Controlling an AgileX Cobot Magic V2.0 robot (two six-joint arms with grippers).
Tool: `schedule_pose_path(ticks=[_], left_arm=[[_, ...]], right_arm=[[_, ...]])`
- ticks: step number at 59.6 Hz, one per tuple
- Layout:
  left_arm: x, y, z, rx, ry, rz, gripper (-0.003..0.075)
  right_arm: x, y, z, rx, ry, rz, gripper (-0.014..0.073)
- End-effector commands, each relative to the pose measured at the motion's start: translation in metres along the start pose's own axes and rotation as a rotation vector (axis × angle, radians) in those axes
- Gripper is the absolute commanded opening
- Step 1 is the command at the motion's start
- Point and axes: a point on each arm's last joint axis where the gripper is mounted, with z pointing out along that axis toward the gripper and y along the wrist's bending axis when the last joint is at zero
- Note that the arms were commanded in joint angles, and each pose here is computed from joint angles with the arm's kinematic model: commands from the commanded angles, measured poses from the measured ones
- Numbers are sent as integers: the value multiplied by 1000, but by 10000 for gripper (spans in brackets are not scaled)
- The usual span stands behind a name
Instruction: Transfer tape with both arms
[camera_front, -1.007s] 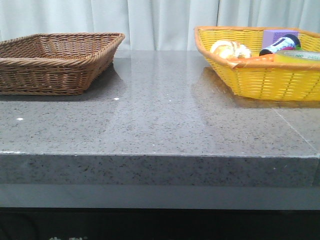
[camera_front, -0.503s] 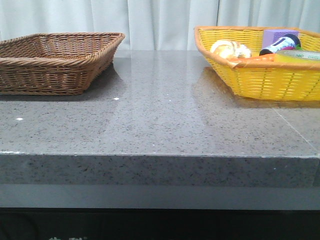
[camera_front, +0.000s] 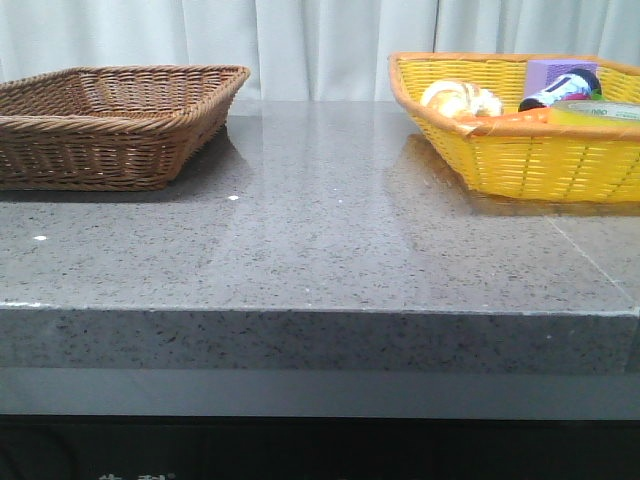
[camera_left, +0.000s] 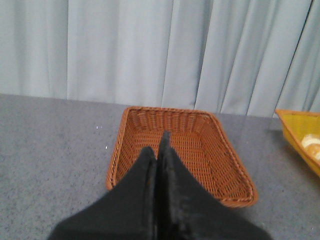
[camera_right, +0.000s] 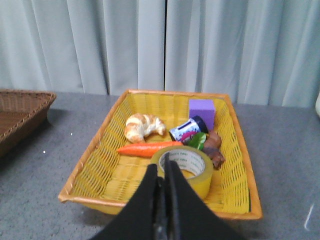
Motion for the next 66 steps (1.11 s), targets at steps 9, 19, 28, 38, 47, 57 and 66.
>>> schedule_pose_path(ticks=[9, 19, 28, 38, 47, 57, 66], left_arm=[[-13, -1, 39, -13, 163, -13, -20], [-4, 0, 66, -24, 269, -14, -20], [4, 1, 87, -33, 349, -15, -20], [10, 3, 105, -45, 388, 2, -1], [10, 4, 110, -53, 367, 29, 239], [7, 4, 112, -49, 340, 24, 536], [5, -8, 111, 22, 328, 38, 519]], right_arm=[[-12, -4, 42, 11, 141, 0, -69], [-1, -7, 72, 13, 257, 10, -69], [11, -10, 96, 13, 363, 20, -69], [21, -11, 111, 13, 436, 26, 45], [22, -11, 114, 14, 446, 27, 440], [20, -12, 116, 22, 449, 45, 486], [7, -21, 126, 65, 477, 70, 453]])
